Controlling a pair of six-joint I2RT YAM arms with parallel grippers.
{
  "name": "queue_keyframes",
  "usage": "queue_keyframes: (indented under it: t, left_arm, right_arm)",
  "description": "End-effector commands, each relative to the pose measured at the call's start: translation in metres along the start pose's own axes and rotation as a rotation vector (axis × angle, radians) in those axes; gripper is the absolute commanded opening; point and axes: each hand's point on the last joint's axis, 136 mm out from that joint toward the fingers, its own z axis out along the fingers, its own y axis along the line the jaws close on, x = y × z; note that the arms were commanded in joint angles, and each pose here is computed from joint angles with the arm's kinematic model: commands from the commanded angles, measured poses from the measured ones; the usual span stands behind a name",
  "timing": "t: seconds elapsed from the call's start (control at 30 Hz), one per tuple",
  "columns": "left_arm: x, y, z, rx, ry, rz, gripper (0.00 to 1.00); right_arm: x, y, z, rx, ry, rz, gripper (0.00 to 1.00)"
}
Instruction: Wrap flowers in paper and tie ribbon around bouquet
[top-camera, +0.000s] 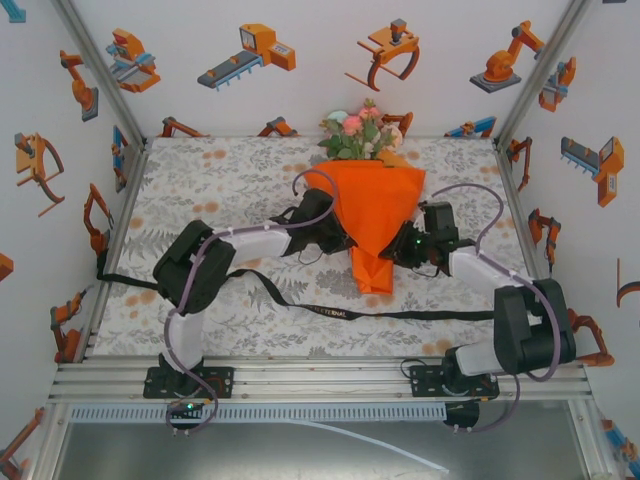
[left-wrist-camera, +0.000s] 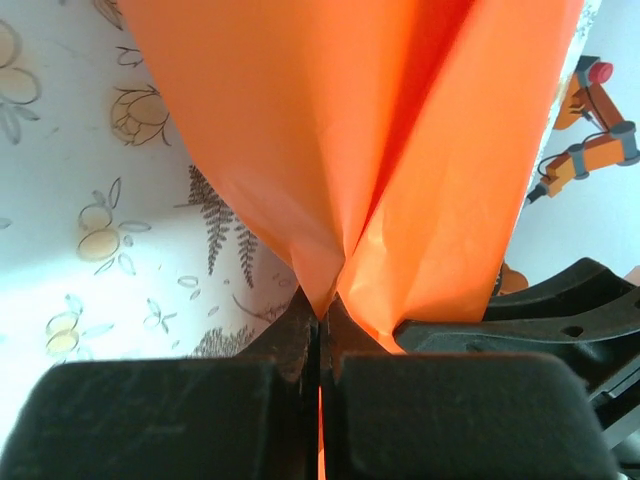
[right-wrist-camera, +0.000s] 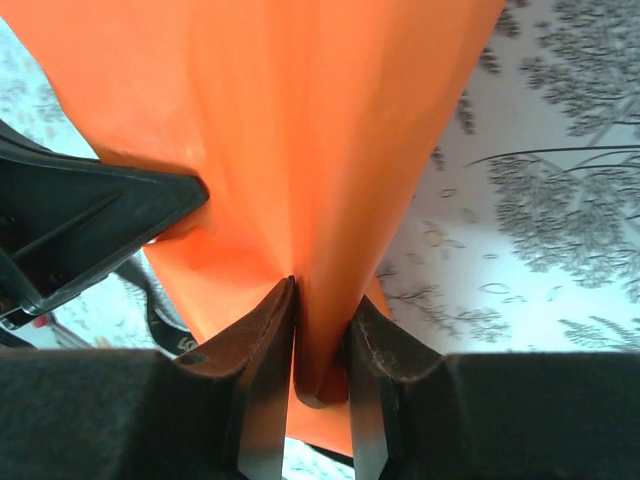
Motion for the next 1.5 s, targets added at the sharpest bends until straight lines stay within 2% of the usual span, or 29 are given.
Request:
queue_keyframes:
  t: [0.0, 0.17, 0.37, 0.53, 0.73, 0.9, 1.03, 1.2, 1.33, 1.47]
  left_arm:
    - [-0.007, 0.002, -0.033, -0.042, -0.027, 0.019, 0.00]
    - [-0.002, 0.026, -0.065, -0.106, -0.040, -0.001, 0.00]
    - [0.019, 0.057, -0.102, -0.148, -0.031, -0.018, 0.00]
    - [0.029, 0.080, -0.142, -0.168, -0.082, -0.002, 0.00]
    - [0.039, 0.093, -0.169, -0.175, -0.093, 0.012, 0.00]
    - [0.046, 0.120, -0.191, -0.255, -0.124, 0.004, 0.00]
    - [0.052, 0.143, -0.207, -0.313, -0.148, 0.000, 0.00]
    - [0.061, 0.141, -0.202, -0.249, -0.112, 0.009, 0.00]
    - [0.067, 0.143, -0.191, -0.265, -0.060, 0.031, 0.11]
    - [0.063, 0.155, -0.187, -0.341, -0.080, 0.041, 0.22]
  right_arm:
    - [-0.003, 0.027, -0.009, -0.059, -0.045, 0.024, 0.27]
    - [0.011, 0.045, -0.010, -0.088, -0.050, 0.046, 0.23]
    - [0.049, 0.077, 0.001, -0.093, -0.009, -0.001, 0.17]
    - [0.091, 0.102, 0.019, -0.086, 0.035, -0.054, 0.17]
    - [0.143, 0.128, 0.055, -0.105, 0.117, -0.090, 0.17]
    - [0.161, 0.139, 0.066, -0.093, 0.133, -0.123, 0.17]
    - [0.161, 0.137, 0.061, -0.066, 0.116, -0.137, 0.22]
    - [0.167, 0.123, 0.053, -0.009, 0.122, -0.161, 0.35]
    - [0.156, 0.105, 0.035, 0.047, 0.057, -0.175, 0.52]
    - [0.144, 0.101, 0.013, 0.050, -0.006, -0.199, 0.61]
